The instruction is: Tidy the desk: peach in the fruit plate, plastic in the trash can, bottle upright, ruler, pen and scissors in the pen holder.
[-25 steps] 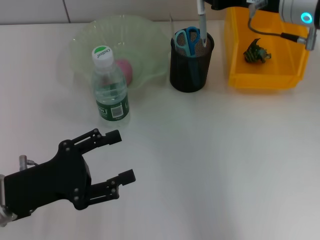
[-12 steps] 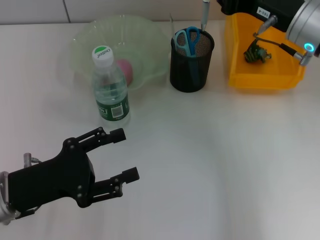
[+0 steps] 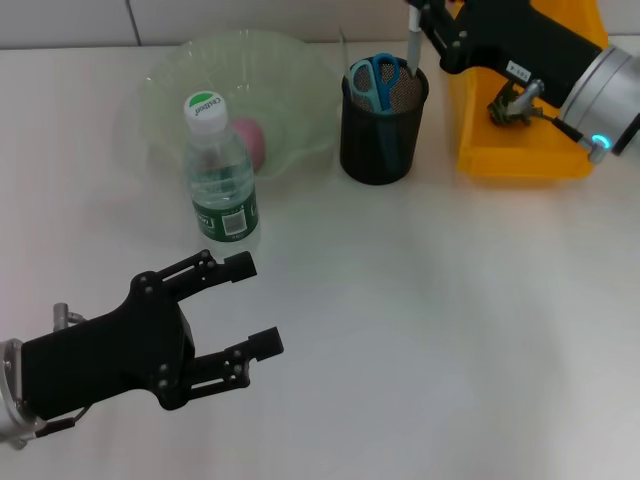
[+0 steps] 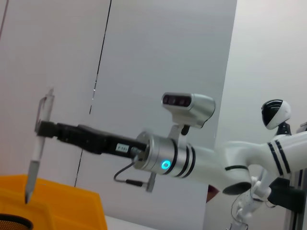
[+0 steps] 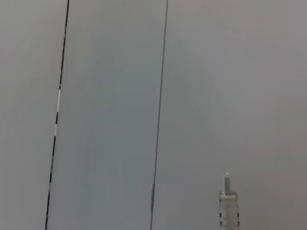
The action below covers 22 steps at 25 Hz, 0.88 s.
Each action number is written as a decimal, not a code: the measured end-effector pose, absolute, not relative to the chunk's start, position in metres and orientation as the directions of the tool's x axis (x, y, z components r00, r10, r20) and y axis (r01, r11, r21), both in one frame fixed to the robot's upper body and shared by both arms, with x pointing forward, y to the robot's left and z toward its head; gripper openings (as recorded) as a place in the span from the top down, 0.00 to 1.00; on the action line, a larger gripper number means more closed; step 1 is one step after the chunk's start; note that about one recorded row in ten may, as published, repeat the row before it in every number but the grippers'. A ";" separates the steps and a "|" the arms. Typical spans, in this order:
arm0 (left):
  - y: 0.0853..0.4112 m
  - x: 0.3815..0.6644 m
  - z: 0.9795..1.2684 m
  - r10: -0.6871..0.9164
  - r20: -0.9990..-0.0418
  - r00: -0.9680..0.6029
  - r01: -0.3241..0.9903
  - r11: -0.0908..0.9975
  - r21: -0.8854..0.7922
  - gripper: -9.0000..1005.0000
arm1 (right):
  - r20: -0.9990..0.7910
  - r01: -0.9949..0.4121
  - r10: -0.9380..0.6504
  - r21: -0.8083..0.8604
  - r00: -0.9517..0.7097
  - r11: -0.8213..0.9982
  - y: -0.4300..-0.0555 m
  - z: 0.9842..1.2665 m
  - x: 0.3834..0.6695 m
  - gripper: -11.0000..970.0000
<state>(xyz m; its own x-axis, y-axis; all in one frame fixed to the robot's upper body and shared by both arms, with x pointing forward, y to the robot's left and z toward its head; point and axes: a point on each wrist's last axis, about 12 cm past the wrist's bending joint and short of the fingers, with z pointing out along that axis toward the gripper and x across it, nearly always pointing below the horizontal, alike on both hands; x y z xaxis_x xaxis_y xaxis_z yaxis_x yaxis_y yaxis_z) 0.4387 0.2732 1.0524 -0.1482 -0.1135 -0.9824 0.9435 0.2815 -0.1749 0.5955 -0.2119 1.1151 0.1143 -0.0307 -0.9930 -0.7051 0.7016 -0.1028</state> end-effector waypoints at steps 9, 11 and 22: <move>0.271 0.437 1.051 -0.121 -0.981 -0.151 0.942 0.283 -0.180 0.21 | -0.996 -0.712 -0.059 -0.084 0.060 0.697 -0.199 1.098 0.606 0.78; 0.271 0.438 1.052 -0.121 -0.981 -0.150 0.943 0.282 -0.179 0.21 | -0.997 -0.717 -0.068 -0.079 0.044 0.693 -0.197 1.093 0.607 0.78; 0.272 0.439 1.052 -0.111 -0.983 -0.148 0.946 0.274 -0.174 0.21 | -0.998 -0.725 -0.062 -0.033 -0.014 0.688 -0.204 1.075 0.591 0.77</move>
<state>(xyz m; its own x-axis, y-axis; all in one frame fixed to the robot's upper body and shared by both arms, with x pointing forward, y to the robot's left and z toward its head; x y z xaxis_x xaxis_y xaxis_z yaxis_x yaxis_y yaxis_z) 0.4386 0.2720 1.0524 -0.1483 -0.1113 -0.9827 0.9460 0.2738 -0.1738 0.5911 -0.2043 1.0749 -0.0139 -0.0619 -0.9980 -0.7249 0.6881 -0.0326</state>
